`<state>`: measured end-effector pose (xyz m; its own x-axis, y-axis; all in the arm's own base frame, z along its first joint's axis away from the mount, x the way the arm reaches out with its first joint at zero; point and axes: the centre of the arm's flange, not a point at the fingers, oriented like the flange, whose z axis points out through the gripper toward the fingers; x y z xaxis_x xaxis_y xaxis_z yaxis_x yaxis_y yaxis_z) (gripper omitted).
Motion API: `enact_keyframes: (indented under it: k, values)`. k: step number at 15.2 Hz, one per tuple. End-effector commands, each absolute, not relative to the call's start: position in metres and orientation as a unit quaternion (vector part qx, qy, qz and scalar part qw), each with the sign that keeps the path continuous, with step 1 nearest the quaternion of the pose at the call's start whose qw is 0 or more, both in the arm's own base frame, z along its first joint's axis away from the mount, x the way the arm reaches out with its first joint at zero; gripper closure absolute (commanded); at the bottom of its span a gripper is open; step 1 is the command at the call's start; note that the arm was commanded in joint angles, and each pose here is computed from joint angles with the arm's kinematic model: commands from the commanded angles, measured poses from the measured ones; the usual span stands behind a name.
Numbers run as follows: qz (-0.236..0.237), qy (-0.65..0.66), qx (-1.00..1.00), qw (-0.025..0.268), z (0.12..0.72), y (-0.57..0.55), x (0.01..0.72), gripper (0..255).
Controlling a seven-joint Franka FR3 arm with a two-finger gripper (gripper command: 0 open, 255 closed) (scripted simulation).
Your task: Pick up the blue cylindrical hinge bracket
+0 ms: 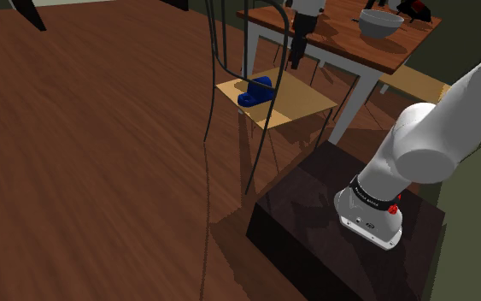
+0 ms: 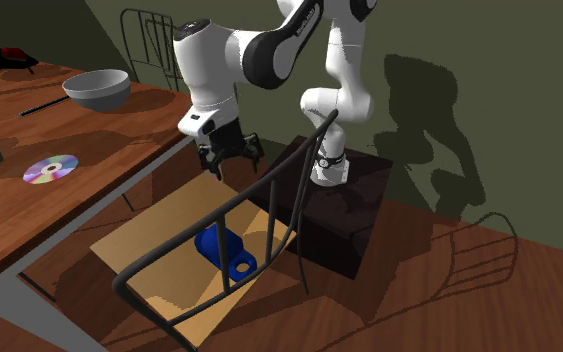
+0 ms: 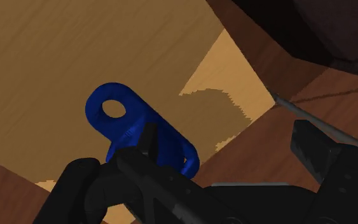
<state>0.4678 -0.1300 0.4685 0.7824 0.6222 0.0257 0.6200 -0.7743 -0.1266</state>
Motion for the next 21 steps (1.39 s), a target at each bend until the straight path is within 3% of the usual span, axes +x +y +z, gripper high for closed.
enact_keyframes:
  k: [1, 11, 21]
  values:
    - [0.003, -0.373, -0.925, 0.075, 0.452, -0.131, 0.491, 0]
    - [-0.024, -0.56, -0.818, 0.129, 0.389, -0.099, 0.605, 0]
    - [-0.024, -0.563, -0.816, 0.13, 0.348, -0.098, 0.607, 0]
